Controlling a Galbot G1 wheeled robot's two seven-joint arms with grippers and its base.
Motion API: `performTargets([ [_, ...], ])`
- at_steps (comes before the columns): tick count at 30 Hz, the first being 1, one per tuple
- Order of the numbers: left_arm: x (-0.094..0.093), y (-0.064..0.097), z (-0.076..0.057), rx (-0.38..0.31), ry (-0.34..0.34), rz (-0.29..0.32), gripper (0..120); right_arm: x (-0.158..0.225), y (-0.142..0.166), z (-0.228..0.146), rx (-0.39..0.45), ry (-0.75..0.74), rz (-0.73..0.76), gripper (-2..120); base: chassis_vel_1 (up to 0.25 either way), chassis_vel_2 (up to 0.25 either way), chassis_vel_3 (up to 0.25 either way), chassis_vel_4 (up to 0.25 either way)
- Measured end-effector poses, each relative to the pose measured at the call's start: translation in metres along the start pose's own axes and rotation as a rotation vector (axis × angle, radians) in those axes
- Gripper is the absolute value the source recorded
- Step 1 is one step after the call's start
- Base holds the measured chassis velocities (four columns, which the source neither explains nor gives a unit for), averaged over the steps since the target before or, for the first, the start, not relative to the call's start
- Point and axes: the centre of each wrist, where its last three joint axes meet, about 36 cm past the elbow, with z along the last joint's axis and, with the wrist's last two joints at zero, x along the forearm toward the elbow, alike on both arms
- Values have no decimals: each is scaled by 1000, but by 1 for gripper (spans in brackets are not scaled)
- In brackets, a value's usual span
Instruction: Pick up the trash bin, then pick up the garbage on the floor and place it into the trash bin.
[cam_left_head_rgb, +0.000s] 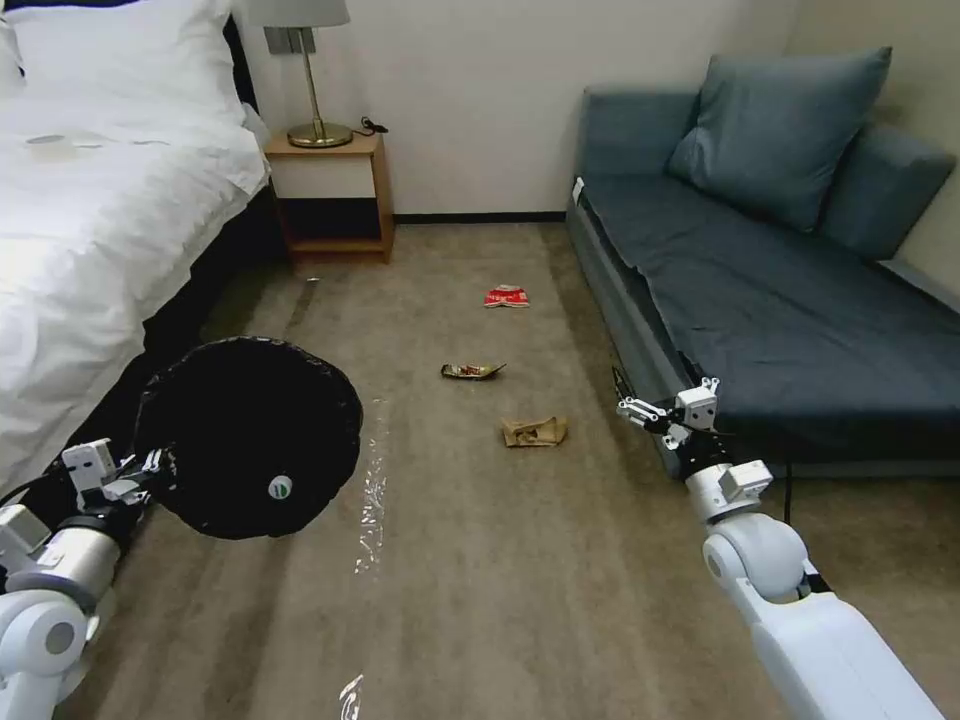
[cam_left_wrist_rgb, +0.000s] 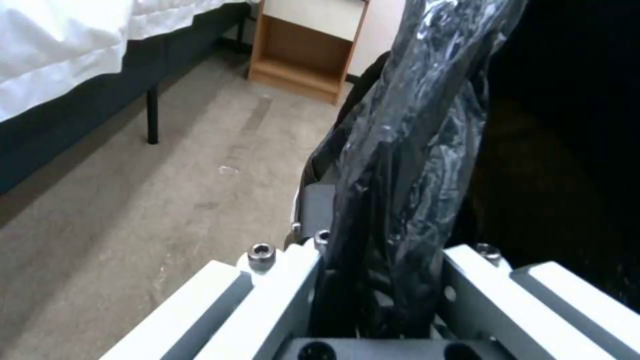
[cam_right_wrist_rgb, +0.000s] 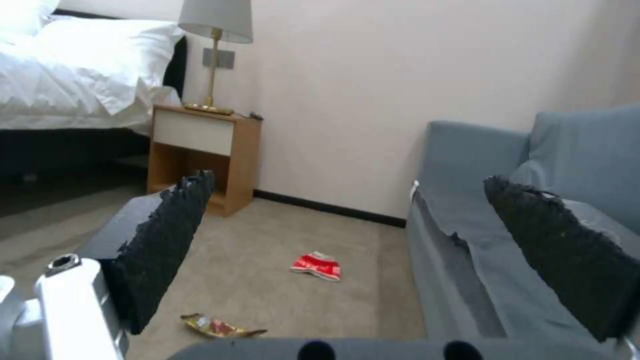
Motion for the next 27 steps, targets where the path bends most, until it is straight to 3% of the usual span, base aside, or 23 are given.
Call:
performTargets([
  [7, -1, 1, 0, 1, -3, -2, 1, -4, 1, 1, -4, -3, -13, 100, -117, 115, 106, -103],
  [12, -2, 11, -3, -20, -8, -25, 1, -6, 4, 2, -11, -4, -26, 100, -118, 113, 123, -124],
  [27, -8, 10, 2, -31, -7, -11, 1, -10, 3, 11, -14, -1, -19, 100, -126, 127, 137, -134],
])
